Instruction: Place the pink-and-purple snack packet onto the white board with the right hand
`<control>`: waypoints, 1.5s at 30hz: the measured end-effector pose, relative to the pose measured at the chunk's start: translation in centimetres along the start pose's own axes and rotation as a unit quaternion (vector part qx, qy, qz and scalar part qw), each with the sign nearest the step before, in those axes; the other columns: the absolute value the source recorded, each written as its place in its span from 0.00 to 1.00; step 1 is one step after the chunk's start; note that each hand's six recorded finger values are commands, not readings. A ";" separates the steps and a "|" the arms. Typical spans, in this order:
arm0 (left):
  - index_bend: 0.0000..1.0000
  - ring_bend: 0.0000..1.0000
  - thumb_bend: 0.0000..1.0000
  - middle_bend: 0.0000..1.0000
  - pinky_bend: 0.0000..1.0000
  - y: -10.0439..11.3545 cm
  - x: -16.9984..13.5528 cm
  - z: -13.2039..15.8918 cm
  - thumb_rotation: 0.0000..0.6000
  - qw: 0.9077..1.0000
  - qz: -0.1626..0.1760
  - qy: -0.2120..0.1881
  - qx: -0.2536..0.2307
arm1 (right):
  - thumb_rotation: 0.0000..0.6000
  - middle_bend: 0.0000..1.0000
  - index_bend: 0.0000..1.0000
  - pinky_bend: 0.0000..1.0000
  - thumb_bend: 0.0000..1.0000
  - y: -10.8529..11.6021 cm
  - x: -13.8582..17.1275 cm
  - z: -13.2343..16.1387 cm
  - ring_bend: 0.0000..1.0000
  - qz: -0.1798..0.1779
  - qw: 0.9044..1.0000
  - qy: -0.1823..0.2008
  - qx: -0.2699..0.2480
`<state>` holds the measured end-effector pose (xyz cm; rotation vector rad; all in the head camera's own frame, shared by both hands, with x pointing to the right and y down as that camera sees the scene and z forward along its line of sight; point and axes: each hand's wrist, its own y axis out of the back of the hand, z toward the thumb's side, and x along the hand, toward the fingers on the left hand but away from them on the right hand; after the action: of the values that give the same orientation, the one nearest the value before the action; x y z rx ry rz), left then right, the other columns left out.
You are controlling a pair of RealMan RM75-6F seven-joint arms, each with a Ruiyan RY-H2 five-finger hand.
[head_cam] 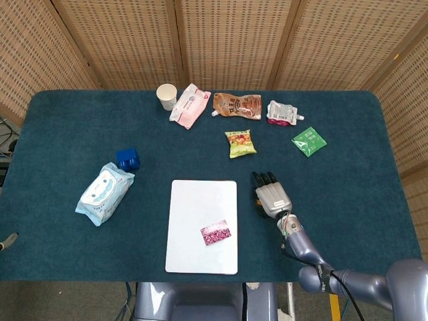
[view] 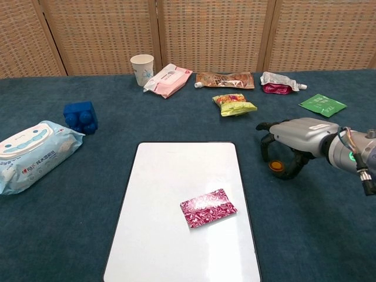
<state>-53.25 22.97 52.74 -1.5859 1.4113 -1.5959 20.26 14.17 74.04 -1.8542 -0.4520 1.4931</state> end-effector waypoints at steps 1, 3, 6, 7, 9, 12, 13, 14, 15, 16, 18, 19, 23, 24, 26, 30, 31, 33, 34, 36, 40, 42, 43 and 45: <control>0.00 0.00 0.00 0.00 0.00 0.0 0.0 0.0 0.98 1.000 0.000 0.000 0.000 | 1.00 0.00 0.41 0.00 0.39 -0.1 0.0 0.0 0.00 0.001 1.000 0.000 0.000; 0.00 0.00 0.00 0.00 0.00 0.0 0.0 0.0 0.98 1.000 -0.001 0.000 0.000 | 1.00 0.00 0.42 0.00 0.39 -0.2 -0.1 -0.1 0.00 0.002 1.000 -0.001 0.000; 0.00 0.00 0.00 0.00 0.00 0.0 0.0 0.0 0.98 1.000 -0.001 0.001 0.000 | 1.00 0.00 0.48 0.00 0.39 -0.3 -0.1 -0.1 0.00 0.003 1.000 -0.001 0.000; 0.00 0.00 0.00 0.00 0.00 0.0 0.0 0.0 0.98 1.000 0.000 0.001 0.000 | 1.00 0.00 0.51 0.00 0.39 -0.3 -0.1 -0.1 0.00 0.003 1.000 -0.002 0.000; 0.00 0.00 0.00 0.00 0.00 0.0 0.0 0.0 0.98 1.000 0.000 0.001 0.000 | 1.00 0.00 0.57 0.00 0.39 -0.4 -0.2 -0.2 0.00 0.004 1.000 -0.003 -0.001; 0.00 0.00 0.00 0.00 0.00 0.0 0.0 -0.1 0.98 1.000 -0.001 0.001 0.001 | 1.00 0.00 0.61 0.00 0.40 -0.4 -0.2 -0.3 0.00 0.002 1.000 -0.004 0.001; 0.00 0.00 0.00 0.00 0.00 0.0 0.0 -0.1 0.98 1.000 -0.001 0.001 0.001 | 1.00 0.00 0.61 0.00 0.40 -0.4 -0.2 -0.3 0.00 0.001 1.000 -0.004 0.001; 0.00 0.00 0.00 0.00 0.00 0.0 0.0 -0.1 0.98 1.000 -0.001 0.001 0.000 | 1.00 0.00 0.62 0.00 0.40 -0.3 -0.2 -0.3 0.00 0.000 1.000 -0.003 0.001; 0.00 0.00 0.00 0.00 0.00 0.0 0.0 -0.1 0.98 1.000 -0.001 0.001 0.000 | 1.00 0.00 0.62 0.00 0.40 -0.3 -0.1 -0.3 0.00 0.000 1.000 -0.003 0.000; 0.00 0.00 0.00 0.00 0.00 0.0 0.0 -0.1 0.98 1.000 0.000 0.001 0.000 | 1.00 0.00 0.62 0.00 0.40 -0.3 -0.1 -0.3 0.00 -0.001 1.000 -0.003 0.000; 0.00 0.00 0.00 0.00 0.00 0.0 0.0 0.0 0.98 1.000 0.000 0.001 0.000 | 1.00 0.00 0.62 0.00 0.40 -0.2 0.0 -0.3 0.00 -0.002 1.000 -0.002 -0.001; 0.00 0.00 0.00 0.00 0.00 0.0 0.0 0.0 0.98 1.000 0.000 0.001 -0.001 | 1.00 0.00 0.62 0.00 0.40 -0.1 0.0 -0.3 0.00 -0.003 1.000 -0.001 0.000; 0.00 0.00 0.00 0.00 0.00 0.1 0.0 0.0 0.98 1.000 0.000 0.001 -0.002 | 1.00 0.00 0.62 0.00 0.40 0.3 0.4 0.1 0.00 -0.007 1.000 0.008 0.000; 0.00 0.00 0.00 0.00 0.00 0.1 0.0 0.0 0.98 1.000 0.000 0.000 -0.002 | 1.00 0.00 0.62 0.00 0.40 0.5 0.6 0.4 0.00 -0.009 1.000 0.012 -0.002; 0.00 0.00 0.00 0.00 0.00 0.1 0.0 0.0 0.98 1.000 0.000 -0.001 -0.002 | 1.00 0.00 0.62 0.00 0.40 0.9 0.9 0.9 0.00 -0.011 1.000 0.020 -0.006; 0.00 0.00 0.00 0.00 0.00 0.0 0.0 0.1 0.98 1.000 -0.001 -0.002 -0.002 | 1.00 0.00 0.62 0.00 0.40 2.2 1.9 2.9 0.00 -0.014 0.998 0.048 -0.022; 0.00 0.00 0.00 0.00 0.00 0.0 0.0 0.1 0.98 1.000 -0.001 -0.002 -0.002 | 1.00 0.00 0.62 0.00 0.40 2.5 2.2 3.4 0.00 -0.015 0.998 0.056 -0.024; 0.00 0.00 0.00 0.00 0.00 0.0 -0.1 0.2 0.98 1.000 -0.001 -0.003 -0.002 | 1.00 0.00 0.62 0.00 0.40 3.1 2.8 4.9 0.00 -0.016 0.997 0.076 -0.026; 0.00 0.00 0.00 0.00 0.00 0.0 -0.1 0.2 0.98 1.000 -0.001 -0.003 -0.002 | 1.00 0.00 0.62 0.00 0.40 3.3 3.1 5.6 0.00 -0.016 0.996 0.084 -0.026; 0.00 0.00 0.00 0.00 0.00 -0.1 -0.1 0.2 0.98 1.000 -0.003 -0.003 -0.001 | 1.00 0.00 0.62 0.00 0.40 3.8 3.6 7.2 0.00 -0.017 0.994 0.101 -0.020; 0.00 0.00 0.00 0.00 0.00 -0.1 0.0 0.1 0.98 1.000 -0.003 -0.002 -0.001 | 1.00 0.00 0.62 0.00 0.40 4.1 4.0 9.6 0.00 -0.015 0.993 0.118 -0.010; 0.00 0.00 0.00 0.00 0.00 -0.1 0.0 0.1 0.98 1.000 -0.003 -0.002 -0.002 | 1.00 0.00 0.62 0.00 0.40 3.8 3.9 10.8 0.00 -0.009 0.993 0.120 -0.016; 0.00 0.00 0.00 0.00 0.00 -0.1 0.0 0.1 0.98 1.000 -0.003 -0.001 -0.002 | 1.00 0.00 0.62 0.00 0.40 3.6 3.8 11.3 0.00 -0.006 0.993 0.120 -0.017; 0.00 0.00 0.00 0.00 0.00 -0.1 0.0 0.0 0.98 1.000 -0.003 0.000 -0.004 | 1.00 0.00 0.62 0.00 0.40 3.2 3.6 12.2 0.00 0.000 0.993 0.118 -0.014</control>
<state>-53.22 22.97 52.81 -1.5967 1.4143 -1.5952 9.16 17.99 68.19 -2.0219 -0.3621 1.2521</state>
